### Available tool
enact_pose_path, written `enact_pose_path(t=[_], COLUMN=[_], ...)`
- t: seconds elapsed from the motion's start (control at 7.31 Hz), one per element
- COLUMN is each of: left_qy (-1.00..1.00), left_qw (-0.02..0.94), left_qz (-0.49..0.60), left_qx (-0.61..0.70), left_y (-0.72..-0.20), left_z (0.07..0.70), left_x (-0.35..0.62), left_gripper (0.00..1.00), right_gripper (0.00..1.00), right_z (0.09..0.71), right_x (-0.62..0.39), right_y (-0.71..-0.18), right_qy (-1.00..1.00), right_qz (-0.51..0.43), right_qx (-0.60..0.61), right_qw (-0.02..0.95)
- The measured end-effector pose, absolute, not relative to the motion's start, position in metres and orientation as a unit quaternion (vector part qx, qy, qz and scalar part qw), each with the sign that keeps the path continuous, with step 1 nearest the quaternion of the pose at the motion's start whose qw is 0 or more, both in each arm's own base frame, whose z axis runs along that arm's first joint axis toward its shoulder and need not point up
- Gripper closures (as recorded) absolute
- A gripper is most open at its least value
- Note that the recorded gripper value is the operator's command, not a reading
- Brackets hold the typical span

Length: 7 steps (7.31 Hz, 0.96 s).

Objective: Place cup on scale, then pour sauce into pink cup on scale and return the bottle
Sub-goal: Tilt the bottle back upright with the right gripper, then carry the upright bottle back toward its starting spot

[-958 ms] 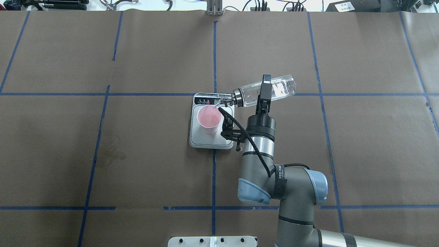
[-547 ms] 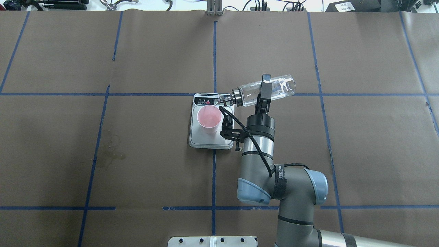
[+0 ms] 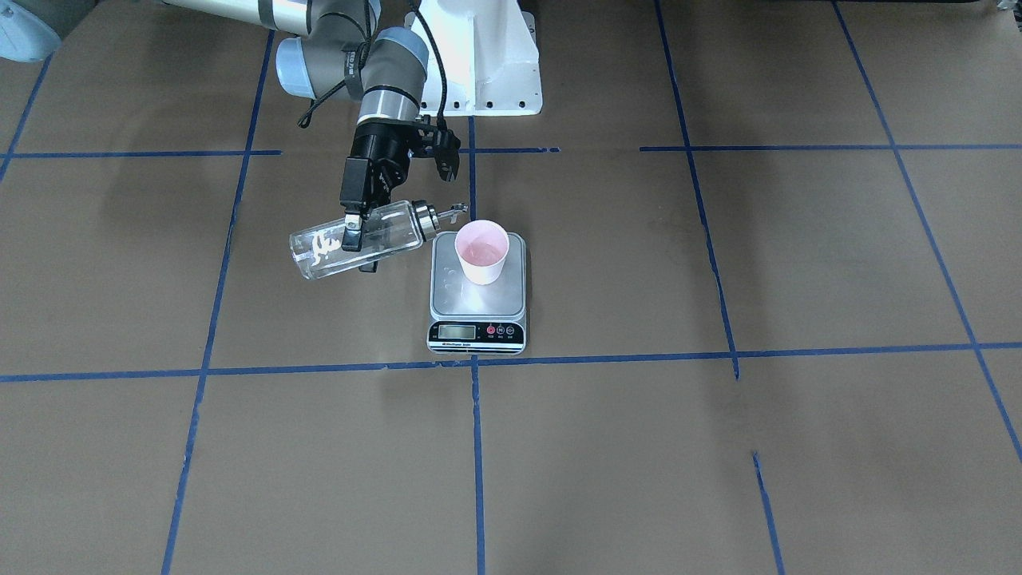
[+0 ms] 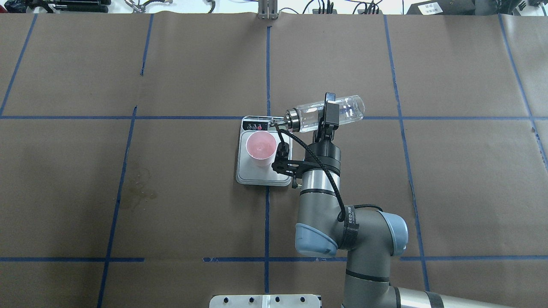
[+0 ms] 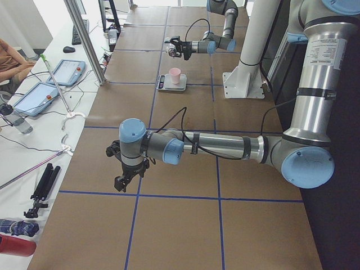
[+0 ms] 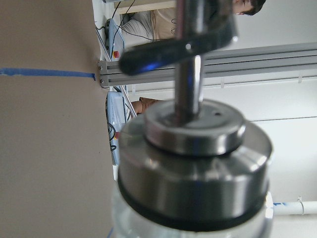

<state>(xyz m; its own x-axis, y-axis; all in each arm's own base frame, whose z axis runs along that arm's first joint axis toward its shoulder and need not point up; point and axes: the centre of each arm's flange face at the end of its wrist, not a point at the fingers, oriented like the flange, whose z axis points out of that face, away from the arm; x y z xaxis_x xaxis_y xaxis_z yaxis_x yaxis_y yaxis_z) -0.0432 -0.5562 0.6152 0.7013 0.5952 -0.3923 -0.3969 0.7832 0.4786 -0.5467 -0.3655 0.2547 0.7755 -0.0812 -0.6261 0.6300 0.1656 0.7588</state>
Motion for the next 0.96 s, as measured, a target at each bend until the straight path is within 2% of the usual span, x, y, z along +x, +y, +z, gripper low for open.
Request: enact_pose_path(t=[0.27, 0.68, 0.96], left_qy=[0.272, 0.271, 0.270], left_qw=[0.905, 0.905, 0.905], left_qz=[0.272, 0.270, 0.270], left_qx=[0.182, 0.184, 0.187], left_y=[-0.555, -0.554, -0.554], left_z=[0.616, 0.614, 0.611], left_x=[-0.046, -0.049, -0.050], left_gripper=[0.00, 0.00, 0.00], right_gripper=[1.00, 1.00, 1.00], right_z=[0.245, 0.200, 0.206], right_x=[-0.549, -0.511, -0.493], right_y=[-0.362, -0.354, -0.366], right_qy=[0.164, -0.016, -0.094], right_qz=[-0.207, -0.139, -0.076], right_qx=[0.608, 0.601, 0.577], right_qw=[0.749, 0.787, 0.808])
